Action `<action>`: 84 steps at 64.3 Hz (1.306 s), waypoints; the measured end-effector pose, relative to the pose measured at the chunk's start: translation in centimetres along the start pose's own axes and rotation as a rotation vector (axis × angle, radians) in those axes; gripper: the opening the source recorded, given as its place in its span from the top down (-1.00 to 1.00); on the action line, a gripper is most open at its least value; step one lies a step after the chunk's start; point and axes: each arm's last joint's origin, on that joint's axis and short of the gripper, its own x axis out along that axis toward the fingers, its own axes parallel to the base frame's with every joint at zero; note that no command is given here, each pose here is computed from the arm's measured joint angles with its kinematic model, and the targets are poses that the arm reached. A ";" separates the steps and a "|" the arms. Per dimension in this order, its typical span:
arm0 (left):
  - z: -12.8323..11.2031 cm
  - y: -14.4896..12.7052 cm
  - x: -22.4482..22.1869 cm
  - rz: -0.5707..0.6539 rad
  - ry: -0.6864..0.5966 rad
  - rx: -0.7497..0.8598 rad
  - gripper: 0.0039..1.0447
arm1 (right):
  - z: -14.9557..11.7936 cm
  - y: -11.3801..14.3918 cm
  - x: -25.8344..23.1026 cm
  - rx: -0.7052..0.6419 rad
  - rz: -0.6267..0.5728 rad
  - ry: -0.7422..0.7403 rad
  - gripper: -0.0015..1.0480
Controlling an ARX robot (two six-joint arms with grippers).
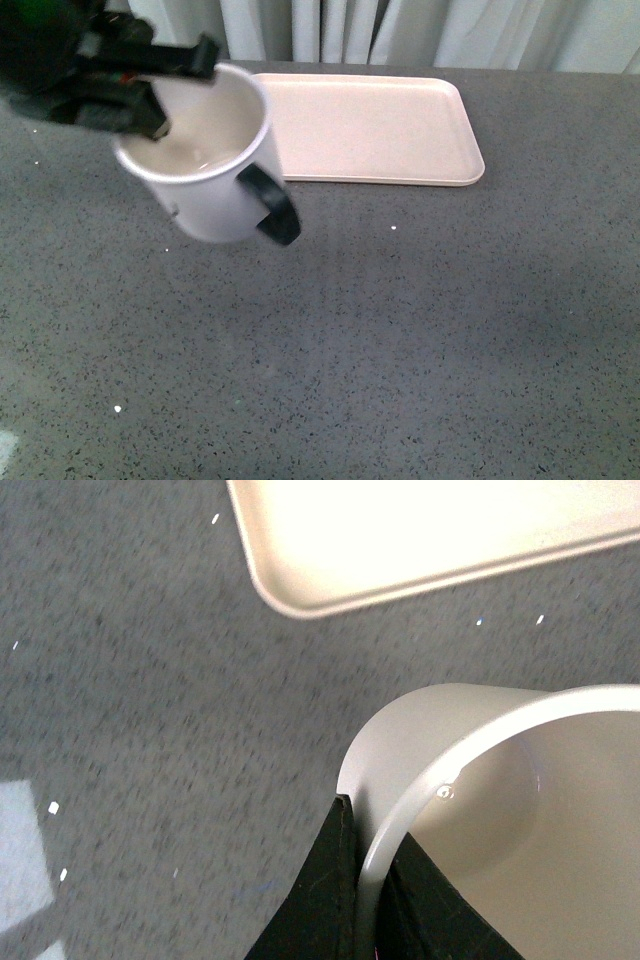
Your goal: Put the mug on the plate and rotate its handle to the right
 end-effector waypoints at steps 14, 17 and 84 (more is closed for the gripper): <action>6.1 -2.0 3.9 -0.006 -0.014 0.004 0.97 | 0.0 0.0 0.0 0.000 0.000 0.000 -0.82; 7.1 -2.3 4.4 -0.006 -0.023 0.005 0.97 | 0.0 0.0 0.0 0.000 0.000 0.000 -0.82; 13.0 -3.1 11.8 -0.047 0.136 0.090 0.97 | 0.0 0.0 0.0 0.000 0.000 0.000 -0.82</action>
